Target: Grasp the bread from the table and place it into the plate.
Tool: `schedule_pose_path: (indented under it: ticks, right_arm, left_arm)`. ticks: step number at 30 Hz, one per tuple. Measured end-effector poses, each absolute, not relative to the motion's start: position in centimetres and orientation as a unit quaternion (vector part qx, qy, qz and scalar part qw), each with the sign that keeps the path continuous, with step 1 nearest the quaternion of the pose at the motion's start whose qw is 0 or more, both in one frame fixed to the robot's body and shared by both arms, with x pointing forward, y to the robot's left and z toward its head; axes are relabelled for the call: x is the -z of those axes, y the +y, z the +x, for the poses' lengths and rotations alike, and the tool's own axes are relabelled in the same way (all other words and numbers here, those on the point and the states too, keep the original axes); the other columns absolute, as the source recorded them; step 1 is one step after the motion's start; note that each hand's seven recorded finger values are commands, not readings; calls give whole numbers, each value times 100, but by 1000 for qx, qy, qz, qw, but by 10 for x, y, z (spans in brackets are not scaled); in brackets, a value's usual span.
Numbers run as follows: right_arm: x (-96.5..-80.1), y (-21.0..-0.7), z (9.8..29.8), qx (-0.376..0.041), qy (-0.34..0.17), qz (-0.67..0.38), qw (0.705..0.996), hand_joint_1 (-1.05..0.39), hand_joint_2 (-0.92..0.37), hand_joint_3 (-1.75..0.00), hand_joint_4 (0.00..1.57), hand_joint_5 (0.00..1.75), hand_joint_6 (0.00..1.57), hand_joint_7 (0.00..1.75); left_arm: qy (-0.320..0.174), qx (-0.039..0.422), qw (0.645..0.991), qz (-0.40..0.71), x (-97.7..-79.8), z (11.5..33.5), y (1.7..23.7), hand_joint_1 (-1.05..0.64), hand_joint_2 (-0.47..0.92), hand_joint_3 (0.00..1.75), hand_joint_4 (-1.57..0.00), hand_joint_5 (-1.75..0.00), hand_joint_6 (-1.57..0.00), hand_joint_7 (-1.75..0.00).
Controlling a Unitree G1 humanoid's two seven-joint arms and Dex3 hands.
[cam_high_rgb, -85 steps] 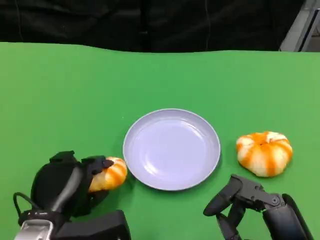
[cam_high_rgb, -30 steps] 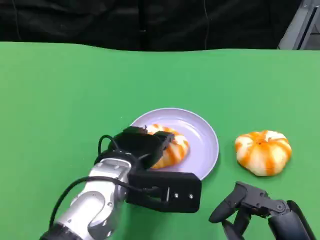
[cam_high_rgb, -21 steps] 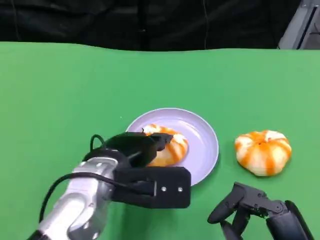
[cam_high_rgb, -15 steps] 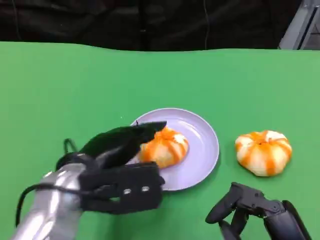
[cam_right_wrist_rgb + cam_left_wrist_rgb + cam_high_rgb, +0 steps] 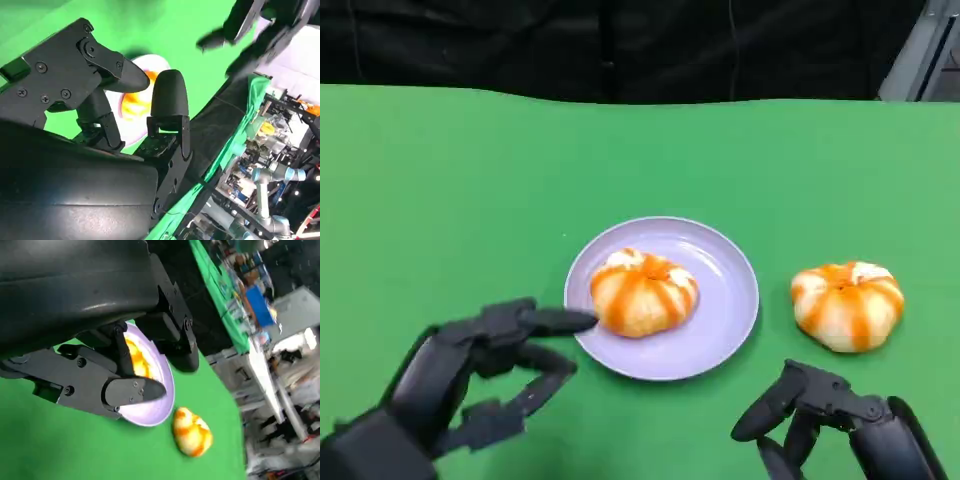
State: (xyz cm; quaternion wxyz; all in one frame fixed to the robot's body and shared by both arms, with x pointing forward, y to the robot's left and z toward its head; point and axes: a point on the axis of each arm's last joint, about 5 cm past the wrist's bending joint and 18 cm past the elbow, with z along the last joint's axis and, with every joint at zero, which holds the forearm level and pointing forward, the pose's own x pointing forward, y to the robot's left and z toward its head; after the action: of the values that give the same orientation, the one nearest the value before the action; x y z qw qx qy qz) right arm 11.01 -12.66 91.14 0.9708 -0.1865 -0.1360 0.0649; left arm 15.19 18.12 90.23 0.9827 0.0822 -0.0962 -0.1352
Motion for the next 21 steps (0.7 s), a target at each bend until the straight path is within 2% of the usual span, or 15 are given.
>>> schedule_pose_path:
  ticks: [3, 9, 14, 21]
  right_arm:
    - [-911, -127, 110, -65, -136, -181, 972, -13, -44, -114, 84, 158, 76, 116]
    - [-911, -127, 110, -65, -134, -173, 974, -14, -44, -114, 83, 157, 75, 117]
    - [-911, -131, 110, -67, -138, -171, 973, -13, -44, -115, 84, 157, 75, 117]
    - [-909, -136, 110, -61, -137, -177, 973, -13, -44, -115, 83, 157, 75, 117]
  left_arm:
    - [-85, 119, 988, 53, -898, 141, 185, 9, 56, 126, -84, -153, -79, -133]
    - [-84, 85, 993, 22, -901, 126, 187, 8, 49, 136, -88, -172, -77, -155]
    - [-79, 58, 995, 4, -899, 119, 183, 6, 52, 127, -84, -175, -71, -161]
    - [-93, 59, 994, 6, -899, 120, 179, 4, 49, 127, -85, -175, -73, -160]
